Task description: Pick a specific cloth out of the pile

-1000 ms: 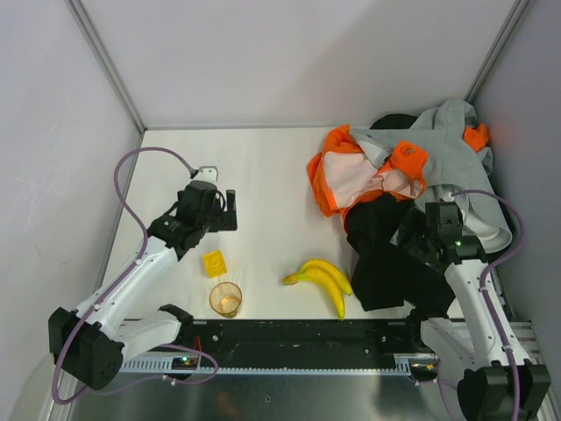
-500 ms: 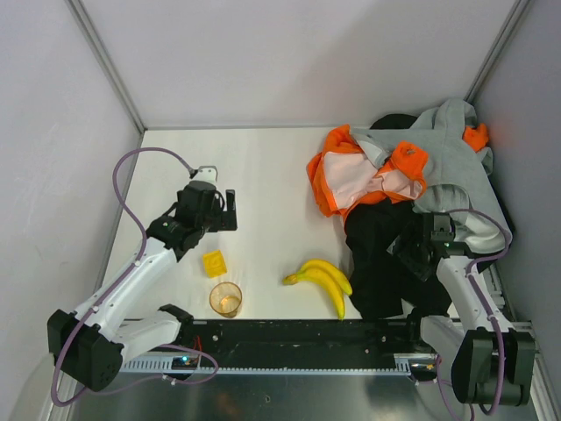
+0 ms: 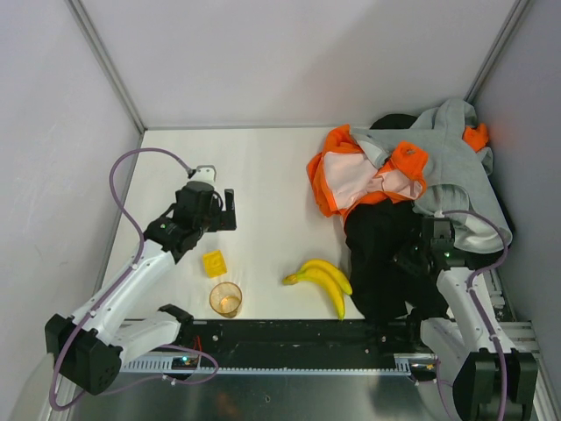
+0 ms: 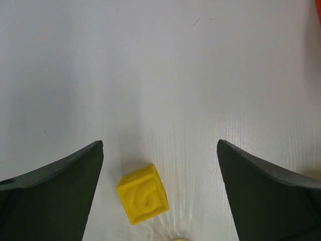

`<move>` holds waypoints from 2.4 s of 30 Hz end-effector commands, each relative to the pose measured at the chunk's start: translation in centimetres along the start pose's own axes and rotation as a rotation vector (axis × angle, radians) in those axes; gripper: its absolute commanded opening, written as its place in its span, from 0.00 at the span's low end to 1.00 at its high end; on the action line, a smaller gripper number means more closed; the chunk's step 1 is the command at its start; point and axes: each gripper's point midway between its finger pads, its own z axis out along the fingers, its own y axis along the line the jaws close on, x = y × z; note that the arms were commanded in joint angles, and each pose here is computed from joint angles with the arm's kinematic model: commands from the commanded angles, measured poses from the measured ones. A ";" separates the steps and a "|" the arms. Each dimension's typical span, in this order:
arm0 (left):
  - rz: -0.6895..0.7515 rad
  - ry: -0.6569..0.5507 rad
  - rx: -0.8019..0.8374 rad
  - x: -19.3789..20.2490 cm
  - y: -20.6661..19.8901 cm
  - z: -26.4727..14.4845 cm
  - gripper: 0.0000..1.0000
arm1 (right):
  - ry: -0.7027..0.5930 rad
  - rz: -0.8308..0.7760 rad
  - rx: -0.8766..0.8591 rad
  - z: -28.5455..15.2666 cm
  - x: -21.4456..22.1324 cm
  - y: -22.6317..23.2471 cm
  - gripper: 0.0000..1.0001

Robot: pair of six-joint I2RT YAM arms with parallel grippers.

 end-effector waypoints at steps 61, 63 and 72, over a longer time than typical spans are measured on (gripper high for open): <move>-0.014 -0.066 0.026 -1.3 -0.3 -1.0 1.00 | -0.185 -0.228 -0.003 -0.6 -21.1 11.4 0.82; -0.016 -0.069 0.029 -1.4 -0.3 -1.1 1.00 | -0.248 -0.253 -0.026 -3.7 -21.2 12.4 0.95; -0.017 -0.069 0.037 -1.4 -0.4 -1.1 1.00 | -0.287 -0.339 0.026 -9.6 -14.1 13.3 0.99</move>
